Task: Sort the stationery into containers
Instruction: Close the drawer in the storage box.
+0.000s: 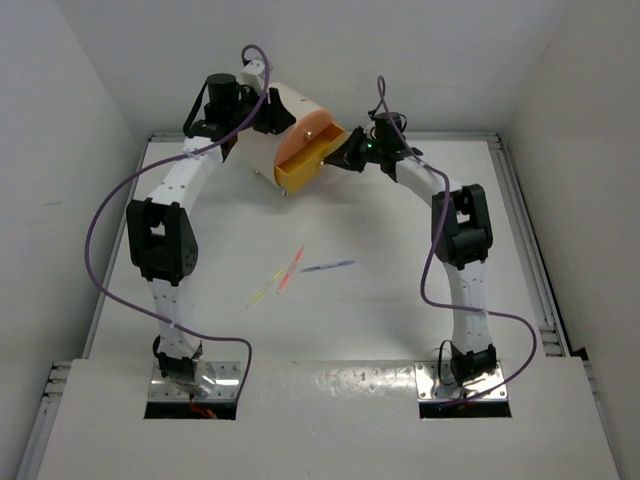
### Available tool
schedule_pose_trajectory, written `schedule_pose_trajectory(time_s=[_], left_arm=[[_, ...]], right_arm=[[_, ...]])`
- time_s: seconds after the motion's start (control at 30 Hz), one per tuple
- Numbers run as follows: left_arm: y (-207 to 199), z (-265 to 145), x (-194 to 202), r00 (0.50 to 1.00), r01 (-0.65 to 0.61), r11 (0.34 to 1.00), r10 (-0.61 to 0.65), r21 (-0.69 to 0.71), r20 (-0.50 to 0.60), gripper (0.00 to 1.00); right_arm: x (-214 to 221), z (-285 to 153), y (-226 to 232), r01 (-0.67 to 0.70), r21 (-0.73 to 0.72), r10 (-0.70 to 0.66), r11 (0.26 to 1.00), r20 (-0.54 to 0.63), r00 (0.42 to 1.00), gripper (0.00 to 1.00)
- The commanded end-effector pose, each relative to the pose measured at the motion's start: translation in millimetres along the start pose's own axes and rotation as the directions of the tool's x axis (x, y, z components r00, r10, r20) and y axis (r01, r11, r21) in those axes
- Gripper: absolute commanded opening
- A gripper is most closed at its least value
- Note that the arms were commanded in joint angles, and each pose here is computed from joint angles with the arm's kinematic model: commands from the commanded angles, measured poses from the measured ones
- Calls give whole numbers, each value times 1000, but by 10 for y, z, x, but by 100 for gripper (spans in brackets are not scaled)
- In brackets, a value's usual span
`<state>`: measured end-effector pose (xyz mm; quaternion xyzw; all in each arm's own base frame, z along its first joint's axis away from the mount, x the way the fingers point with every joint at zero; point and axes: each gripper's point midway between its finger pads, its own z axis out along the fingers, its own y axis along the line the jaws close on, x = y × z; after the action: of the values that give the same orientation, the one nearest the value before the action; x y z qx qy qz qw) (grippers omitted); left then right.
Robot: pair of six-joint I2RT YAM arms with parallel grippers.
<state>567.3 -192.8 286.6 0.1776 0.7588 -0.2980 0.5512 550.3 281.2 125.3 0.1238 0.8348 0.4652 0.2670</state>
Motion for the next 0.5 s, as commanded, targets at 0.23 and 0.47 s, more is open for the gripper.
schedule_pose_trajectory(time_s=[0.23,0.47], left_arm=[[-7,-90,1,1000,-13,1000,13,15,-11,50],[-7,-117,59,999,-15,1000,15,11,-34,50]], right_arm=[[-170,211,503,23,-187,-13,982,52,999,11],[-190,302,540,-10,-220,23,975,55,998,13]])
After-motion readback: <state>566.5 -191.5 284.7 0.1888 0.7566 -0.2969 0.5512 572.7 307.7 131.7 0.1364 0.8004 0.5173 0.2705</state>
